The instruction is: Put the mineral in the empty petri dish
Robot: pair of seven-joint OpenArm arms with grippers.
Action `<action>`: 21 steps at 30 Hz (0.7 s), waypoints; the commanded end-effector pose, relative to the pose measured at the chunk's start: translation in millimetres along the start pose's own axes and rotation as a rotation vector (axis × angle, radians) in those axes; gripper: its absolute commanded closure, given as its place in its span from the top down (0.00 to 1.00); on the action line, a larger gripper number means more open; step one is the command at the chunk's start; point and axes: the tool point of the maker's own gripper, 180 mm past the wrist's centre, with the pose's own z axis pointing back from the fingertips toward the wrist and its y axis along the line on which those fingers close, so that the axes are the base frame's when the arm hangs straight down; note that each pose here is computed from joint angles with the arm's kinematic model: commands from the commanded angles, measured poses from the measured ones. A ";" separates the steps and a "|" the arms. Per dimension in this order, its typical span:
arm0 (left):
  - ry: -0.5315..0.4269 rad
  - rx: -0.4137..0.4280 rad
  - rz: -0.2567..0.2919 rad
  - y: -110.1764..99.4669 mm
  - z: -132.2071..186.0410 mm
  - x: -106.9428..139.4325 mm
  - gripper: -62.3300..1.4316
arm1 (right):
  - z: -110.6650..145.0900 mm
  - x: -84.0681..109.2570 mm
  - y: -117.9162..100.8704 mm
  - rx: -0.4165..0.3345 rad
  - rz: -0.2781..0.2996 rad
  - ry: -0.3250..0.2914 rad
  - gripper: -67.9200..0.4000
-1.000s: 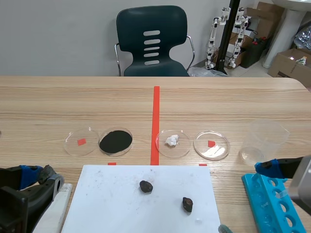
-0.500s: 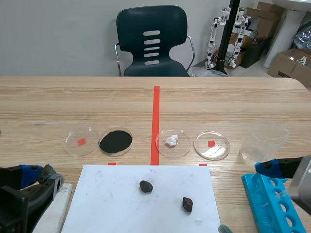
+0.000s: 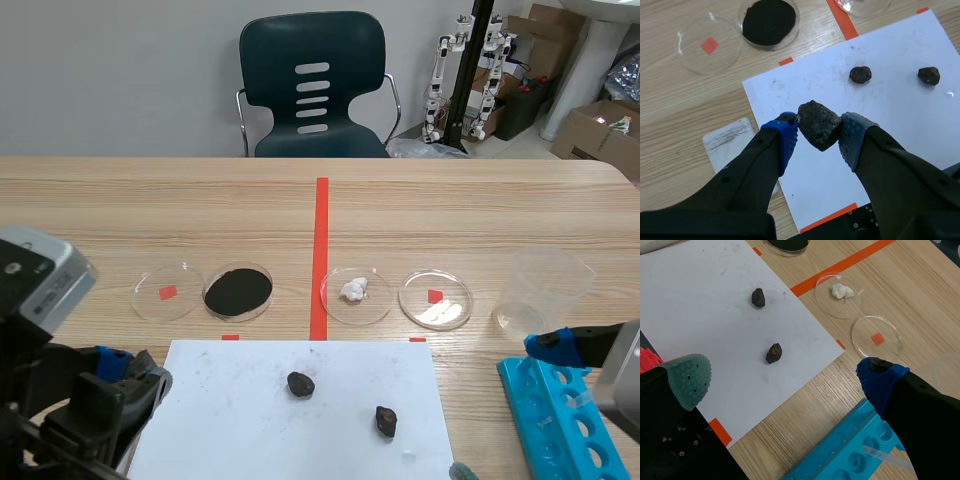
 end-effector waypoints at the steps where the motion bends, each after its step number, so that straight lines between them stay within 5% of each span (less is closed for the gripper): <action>1: 0.009 -0.002 0.018 -1.1 -7.6 -2.9 0.18 | 0.3 10.0 -1.4 -0.006 -0.001 -0.033 0.90; 10: 0.099 0.063 0.076 23.0 -60.5 -22.2 0.18 | 0.3 10.0 -1.4 -0.006 -0.001 -0.033 0.90; 16: 0.059 0.135 0.115 51.9 -95.4 -1.5 0.18 | 0.3 10.0 -1.4 -0.006 -0.001 -0.033 0.90; 21: 0.023 0.245 0.205 86.6 -117.0 19.7 0.18 | 0.3 10.0 -1.4 -0.006 -0.001 -0.033 0.90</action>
